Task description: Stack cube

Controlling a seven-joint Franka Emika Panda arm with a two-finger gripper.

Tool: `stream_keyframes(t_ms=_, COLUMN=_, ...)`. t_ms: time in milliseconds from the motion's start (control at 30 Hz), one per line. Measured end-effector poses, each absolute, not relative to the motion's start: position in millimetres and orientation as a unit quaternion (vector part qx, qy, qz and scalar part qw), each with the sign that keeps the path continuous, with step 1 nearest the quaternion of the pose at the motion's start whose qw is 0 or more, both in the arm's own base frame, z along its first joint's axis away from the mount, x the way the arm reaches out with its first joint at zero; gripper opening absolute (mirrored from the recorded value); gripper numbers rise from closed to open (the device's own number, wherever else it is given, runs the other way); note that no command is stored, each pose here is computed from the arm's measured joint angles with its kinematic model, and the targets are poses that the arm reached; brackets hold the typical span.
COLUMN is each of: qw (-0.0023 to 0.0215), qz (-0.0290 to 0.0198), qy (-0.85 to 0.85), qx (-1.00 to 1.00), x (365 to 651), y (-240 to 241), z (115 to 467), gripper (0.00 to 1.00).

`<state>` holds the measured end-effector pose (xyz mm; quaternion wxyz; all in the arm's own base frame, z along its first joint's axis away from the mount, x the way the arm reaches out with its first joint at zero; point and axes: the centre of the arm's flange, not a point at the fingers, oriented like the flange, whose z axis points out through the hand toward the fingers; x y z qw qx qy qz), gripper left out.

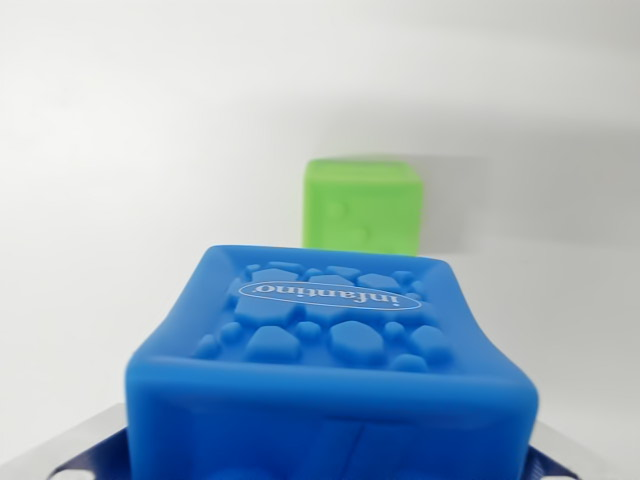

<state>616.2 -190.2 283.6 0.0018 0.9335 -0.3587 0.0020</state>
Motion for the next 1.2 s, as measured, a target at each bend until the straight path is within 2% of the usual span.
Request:
stream_keyframes(t_ms=367, qw=0.0018, qz=0.0013, qy=-0.367, qx=0.93, x=616.7, y=-208.3, z=285.4, gripper=0.0)
stream_keyframes(t_ms=600, qw=0.0009, qz=-0.0027, qy=-0.367, qx=0.93, x=617.1, y=-208.5, z=260.9, gripper=0.0)
stream_keyframes(t_ms=1200, qw=-0.001, qz=-0.0022, qy=-0.367, qx=0.93, x=617.4, y=-208.2, z=213.6, gripper=0.0)
